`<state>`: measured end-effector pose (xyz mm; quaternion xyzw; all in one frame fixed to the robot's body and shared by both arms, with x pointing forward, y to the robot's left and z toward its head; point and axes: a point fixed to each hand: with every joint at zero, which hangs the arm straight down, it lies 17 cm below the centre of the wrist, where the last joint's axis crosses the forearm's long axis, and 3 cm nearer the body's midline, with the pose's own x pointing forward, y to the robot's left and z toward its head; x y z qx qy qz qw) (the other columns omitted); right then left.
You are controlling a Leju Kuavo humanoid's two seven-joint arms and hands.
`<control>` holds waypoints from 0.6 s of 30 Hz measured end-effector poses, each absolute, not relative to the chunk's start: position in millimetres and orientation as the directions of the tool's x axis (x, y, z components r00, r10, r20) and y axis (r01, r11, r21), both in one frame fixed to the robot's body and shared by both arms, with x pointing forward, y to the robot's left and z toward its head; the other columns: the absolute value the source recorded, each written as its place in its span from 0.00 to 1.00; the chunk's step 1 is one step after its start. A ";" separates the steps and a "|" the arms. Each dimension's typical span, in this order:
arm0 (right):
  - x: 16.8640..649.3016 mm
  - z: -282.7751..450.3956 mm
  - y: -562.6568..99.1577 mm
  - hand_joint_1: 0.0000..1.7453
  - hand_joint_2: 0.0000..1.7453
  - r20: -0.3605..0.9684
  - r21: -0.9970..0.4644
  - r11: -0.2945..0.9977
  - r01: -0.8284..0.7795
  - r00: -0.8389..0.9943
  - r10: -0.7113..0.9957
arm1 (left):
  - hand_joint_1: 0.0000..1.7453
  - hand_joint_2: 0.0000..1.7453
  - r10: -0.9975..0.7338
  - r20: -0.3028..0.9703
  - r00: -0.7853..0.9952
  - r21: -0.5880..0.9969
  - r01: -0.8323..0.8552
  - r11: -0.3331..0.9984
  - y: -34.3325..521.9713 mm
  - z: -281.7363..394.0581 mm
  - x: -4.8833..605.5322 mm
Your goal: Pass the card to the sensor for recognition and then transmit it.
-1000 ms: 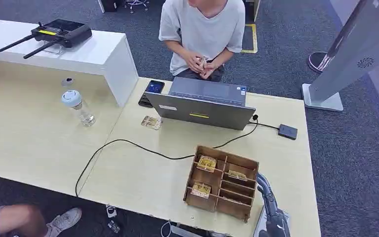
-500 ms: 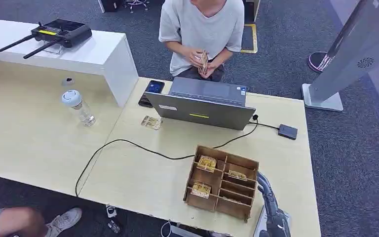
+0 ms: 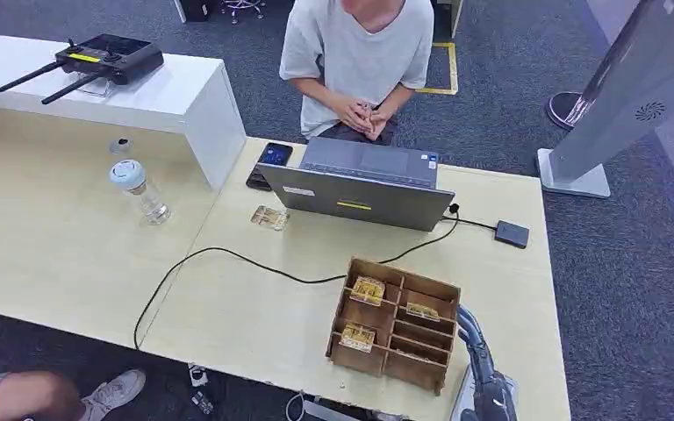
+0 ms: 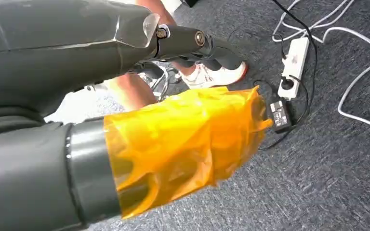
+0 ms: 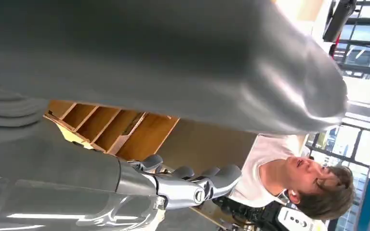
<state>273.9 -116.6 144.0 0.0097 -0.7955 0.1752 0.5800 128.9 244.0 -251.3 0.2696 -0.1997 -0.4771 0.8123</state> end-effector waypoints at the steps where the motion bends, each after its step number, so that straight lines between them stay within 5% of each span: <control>1: 274.0 144.1 -116.6 0.00 0.00 0.926 -0.268 0.938 -0.218 -0.327 0.188 | 0.00 0.00 -0.883 0.067 0.465 0.629 0.667 0.399 244.0 -251.3 128.9; 18: 274.3 144.5 -116.1 0.00 0.00 0.925 -0.269 0.938 -0.220 -0.330 0.188 | 0.00 0.00 -0.881 0.060 0.469 0.624 0.672 0.400 244.7 -252.0 127.6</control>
